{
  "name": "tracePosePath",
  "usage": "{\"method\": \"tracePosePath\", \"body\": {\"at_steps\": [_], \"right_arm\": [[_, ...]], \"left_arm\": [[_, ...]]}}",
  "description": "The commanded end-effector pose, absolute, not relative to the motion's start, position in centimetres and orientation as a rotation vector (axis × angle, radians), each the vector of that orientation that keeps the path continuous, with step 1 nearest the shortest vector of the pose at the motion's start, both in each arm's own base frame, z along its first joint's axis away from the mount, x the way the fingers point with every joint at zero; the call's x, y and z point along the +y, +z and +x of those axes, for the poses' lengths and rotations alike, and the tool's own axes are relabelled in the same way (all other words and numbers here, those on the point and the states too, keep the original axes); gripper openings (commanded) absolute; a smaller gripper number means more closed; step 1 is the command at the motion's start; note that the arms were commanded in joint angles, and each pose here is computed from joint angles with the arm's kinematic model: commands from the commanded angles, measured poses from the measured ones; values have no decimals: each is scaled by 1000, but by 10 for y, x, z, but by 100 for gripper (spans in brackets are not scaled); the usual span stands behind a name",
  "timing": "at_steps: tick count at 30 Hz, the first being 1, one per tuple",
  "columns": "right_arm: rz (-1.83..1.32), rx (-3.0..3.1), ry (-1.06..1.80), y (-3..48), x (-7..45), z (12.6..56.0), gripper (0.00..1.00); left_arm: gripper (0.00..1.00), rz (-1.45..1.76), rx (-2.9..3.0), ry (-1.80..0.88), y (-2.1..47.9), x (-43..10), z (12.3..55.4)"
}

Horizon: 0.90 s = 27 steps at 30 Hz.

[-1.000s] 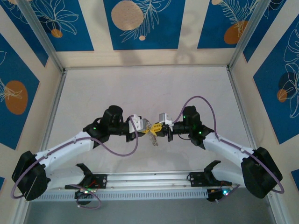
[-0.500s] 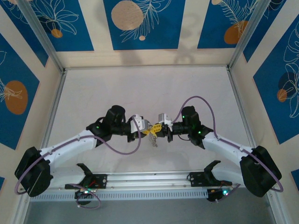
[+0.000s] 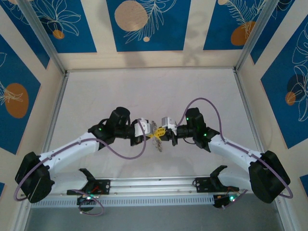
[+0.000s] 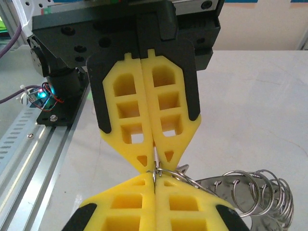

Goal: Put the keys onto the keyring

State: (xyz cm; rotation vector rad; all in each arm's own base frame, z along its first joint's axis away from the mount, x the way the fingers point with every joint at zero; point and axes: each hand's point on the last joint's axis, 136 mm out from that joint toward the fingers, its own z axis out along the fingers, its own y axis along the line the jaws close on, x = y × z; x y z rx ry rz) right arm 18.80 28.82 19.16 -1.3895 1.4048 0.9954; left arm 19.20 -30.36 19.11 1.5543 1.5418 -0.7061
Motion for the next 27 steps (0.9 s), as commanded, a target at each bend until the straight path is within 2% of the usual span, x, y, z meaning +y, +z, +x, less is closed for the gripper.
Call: {"method": "tracePosePath", "body": {"at_steps": [1, 6, 11, 21, 27], "right_arm": [[-1456, 1393, 931, 199, 287, 185, 6], [-1516, 1450, 836, 191, 282, 187, 17], [-1557, 1414, 868, 198, 281, 176, 27], [-1515, 1212, 757, 218, 274, 178, 36], [-1566, 1151, 785, 218, 283, 172, 41]], "left_arm": [[0, 1628, 1612, -546, 191, -290, 200], [0, 1679, 1631, -468, 195, -288, 199], [0, 1728, 1569, -467, 197, -288, 190], [0, 1876, 1328, -582, 206, -290, 156], [0, 1910, 1224, -656, 213, -294, 142]]}}
